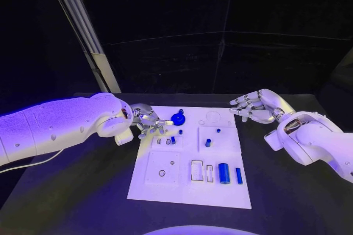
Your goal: Assemble the parts on the task board
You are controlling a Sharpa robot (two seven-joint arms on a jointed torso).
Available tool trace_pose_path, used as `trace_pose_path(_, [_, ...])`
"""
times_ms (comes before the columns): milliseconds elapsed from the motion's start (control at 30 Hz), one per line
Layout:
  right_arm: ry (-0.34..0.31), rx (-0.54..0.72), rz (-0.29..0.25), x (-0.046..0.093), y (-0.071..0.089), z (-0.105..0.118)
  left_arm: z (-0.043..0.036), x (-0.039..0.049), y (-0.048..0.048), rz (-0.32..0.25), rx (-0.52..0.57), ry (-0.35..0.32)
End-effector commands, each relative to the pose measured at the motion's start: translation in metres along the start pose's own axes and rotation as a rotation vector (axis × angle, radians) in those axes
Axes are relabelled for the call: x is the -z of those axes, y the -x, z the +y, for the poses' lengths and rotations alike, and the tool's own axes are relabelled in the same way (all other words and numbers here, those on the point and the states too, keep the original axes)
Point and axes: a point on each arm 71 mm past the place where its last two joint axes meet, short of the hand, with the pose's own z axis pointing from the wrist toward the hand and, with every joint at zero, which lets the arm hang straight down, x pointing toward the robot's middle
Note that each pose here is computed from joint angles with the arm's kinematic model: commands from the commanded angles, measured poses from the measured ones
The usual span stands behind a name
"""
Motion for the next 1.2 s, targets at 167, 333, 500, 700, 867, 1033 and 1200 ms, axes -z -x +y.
trace_pose_path(167, [0.043, -0.196, -0.071, -0.003, 0.006, 0.002, -0.0172, -0.0038, 0.0013, -0.006, -0.137, 0.054])
trace_pose_path(333, [0.044, -0.205, -0.091, -0.004, 0.008, 0.000, -0.0303, -0.0105, -0.0034, 0.010, -0.194, 0.053])
trace_pose_path(500, [0.048, -0.208, -0.097, -0.004, 0.008, 0.000, -0.0371, -0.0168, -0.0071, 0.037, -0.246, 0.076])
trace_pose_path(700, [0.060, -0.211, -0.101, -0.005, 0.007, 0.001, -0.0398, -0.0238, -0.0109, 0.057, -0.300, 0.130])
trace_pose_path(867, [0.062, -0.212, -0.109, -0.006, 0.007, 0.002, -0.0401, -0.0270, -0.0127, 0.068, -0.324, 0.182])
trace_pose_path(1033, [0.062, -0.212, -0.113, -0.007, 0.007, 0.002, -0.0397, -0.0280, -0.0140, 0.080, -0.339, 0.212])
trace_pose_path(1200, [0.064, -0.213, -0.113, -0.007, 0.007, 0.002, -0.0420, -0.0298, -0.0162, 0.090, -0.351, 0.220])
